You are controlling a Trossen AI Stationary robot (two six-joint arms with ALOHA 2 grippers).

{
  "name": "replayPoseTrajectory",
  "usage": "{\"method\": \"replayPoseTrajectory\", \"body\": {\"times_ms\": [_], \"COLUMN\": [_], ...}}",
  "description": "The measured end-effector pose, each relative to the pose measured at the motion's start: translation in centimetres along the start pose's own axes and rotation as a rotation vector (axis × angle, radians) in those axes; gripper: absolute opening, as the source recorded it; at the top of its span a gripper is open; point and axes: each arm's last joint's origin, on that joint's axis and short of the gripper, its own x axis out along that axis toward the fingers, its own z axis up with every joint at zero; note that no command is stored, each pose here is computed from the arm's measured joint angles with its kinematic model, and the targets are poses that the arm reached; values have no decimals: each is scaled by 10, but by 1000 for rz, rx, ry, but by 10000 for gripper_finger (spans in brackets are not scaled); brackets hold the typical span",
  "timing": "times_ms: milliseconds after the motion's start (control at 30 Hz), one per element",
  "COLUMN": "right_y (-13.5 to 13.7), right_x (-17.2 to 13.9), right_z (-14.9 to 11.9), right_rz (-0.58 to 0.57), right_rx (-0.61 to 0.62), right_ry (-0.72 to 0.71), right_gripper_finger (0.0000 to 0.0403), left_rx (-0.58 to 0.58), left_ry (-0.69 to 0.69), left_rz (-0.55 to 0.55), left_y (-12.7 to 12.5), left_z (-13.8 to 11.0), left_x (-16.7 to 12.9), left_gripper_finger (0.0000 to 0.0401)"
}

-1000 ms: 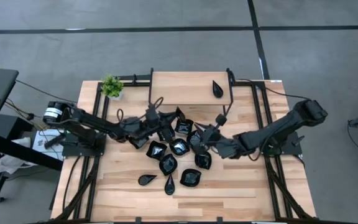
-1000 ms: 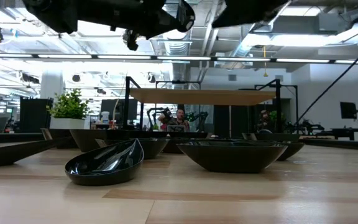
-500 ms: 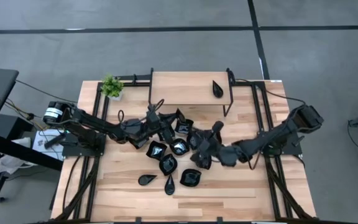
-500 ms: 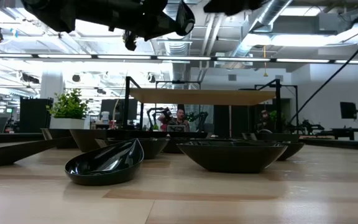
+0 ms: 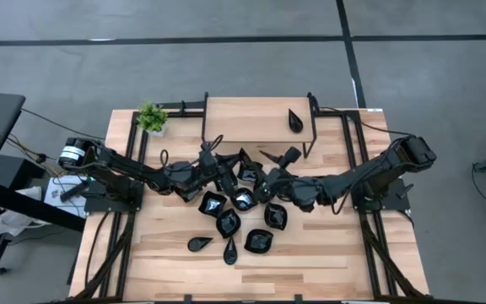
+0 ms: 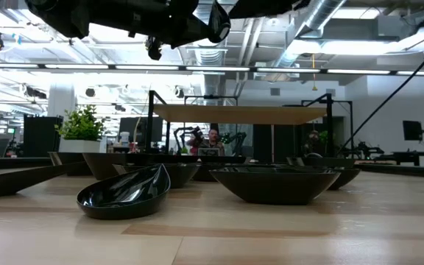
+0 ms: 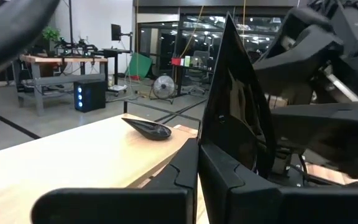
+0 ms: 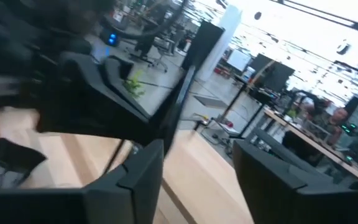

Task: Pick & Place Mini shaped plates
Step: Stack the black drop shaped plate on top of the black drop shaped plate on the shelf

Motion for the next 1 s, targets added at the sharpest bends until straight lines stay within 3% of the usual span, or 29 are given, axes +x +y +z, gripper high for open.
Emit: {"method": "replayPoseTrajectory", "body": {"times_ms": [167, 333, 1000], "right_y": [1, 0, -16], "right_x": [-2, 5, 31], "right_z": [7, 7, -3], "right_rz": [42, 93, 26], "right_rx": [4, 20, 48], "right_ry": [-24, -46, -1], "right_gripper_finger": [224, 229, 166], "left_rx": [2, -17, -103], "left_ry": [4, 7, 8], "left_rz": [1, 1, 28], "left_y": [0, 0, 3], "left_z": [0, -1, -1], "left_x": [0, 0, 1], "left_gripper_finger": [10, 8, 10]}}
